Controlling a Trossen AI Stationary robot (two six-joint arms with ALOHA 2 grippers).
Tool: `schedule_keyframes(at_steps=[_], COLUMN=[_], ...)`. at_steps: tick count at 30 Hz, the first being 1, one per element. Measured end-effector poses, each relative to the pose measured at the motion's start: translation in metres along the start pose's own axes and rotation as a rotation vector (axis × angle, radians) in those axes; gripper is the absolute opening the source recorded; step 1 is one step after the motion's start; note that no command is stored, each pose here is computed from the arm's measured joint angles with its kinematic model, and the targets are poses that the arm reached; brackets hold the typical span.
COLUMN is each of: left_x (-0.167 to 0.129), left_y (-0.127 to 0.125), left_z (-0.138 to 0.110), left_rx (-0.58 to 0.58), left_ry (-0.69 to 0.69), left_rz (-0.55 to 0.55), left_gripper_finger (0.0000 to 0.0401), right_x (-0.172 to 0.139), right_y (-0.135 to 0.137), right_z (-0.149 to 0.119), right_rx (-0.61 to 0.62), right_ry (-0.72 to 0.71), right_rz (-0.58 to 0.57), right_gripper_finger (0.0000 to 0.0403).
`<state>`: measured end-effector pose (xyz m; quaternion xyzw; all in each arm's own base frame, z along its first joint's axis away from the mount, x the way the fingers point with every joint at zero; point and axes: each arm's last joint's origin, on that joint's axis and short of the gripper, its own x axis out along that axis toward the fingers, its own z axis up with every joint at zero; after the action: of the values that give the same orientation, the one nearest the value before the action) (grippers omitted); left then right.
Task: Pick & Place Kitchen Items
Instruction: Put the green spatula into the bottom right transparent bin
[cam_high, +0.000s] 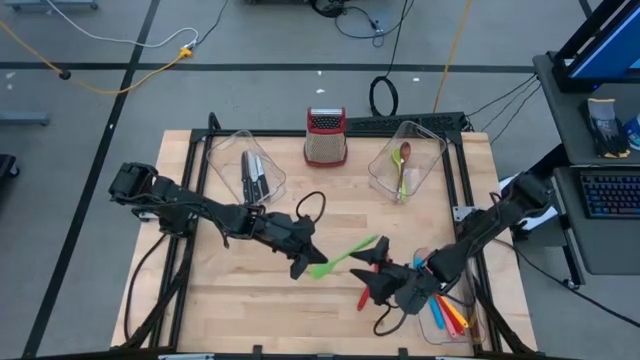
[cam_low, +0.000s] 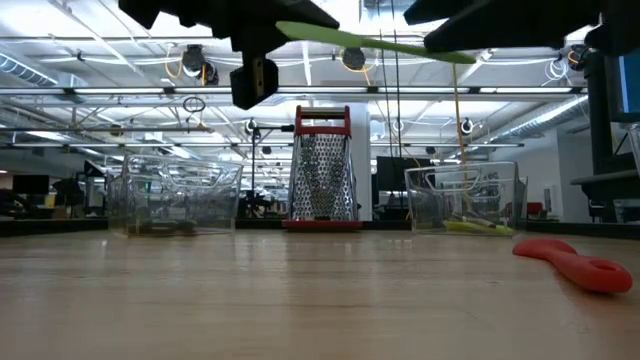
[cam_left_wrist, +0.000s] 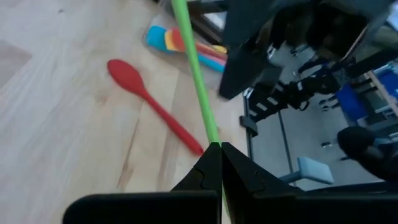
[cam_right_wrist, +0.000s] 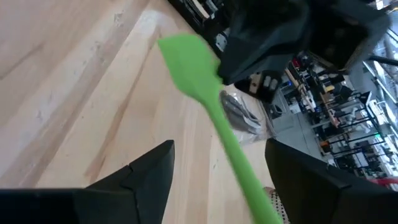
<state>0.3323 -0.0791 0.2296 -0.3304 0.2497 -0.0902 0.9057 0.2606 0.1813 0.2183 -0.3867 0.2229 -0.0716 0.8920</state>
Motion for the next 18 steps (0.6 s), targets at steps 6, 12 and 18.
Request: schedule_keyframes(at_steps=[6, 12, 18], left_x=[0.0, 0.0, 0.001], left_y=[-0.004, -0.006, -0.006], left_z=[0.004, 0.002, 0.0], left_rx=[-0.009, -0.007, -0.009], left_ry=[-0.041, -0.046, -0.043], left_rz=[-0.036, -0.036, -0.016], left_gripper_finger=[0.0, 0.0, 0.0], right_x=[0.023, 0.052, 0.062], right_y=[-0.003, -0.002, 0.003], right_z=[0.003, 0.015, 0.027], right_rx=[-0.043, -0.156, -0.224], right_ry=[0.031, 0.096, 0.165], right_rz=[-0.044, -0.085, -0.197], right_gripper_finger=[0.0247, 0.0246, 0.0224])
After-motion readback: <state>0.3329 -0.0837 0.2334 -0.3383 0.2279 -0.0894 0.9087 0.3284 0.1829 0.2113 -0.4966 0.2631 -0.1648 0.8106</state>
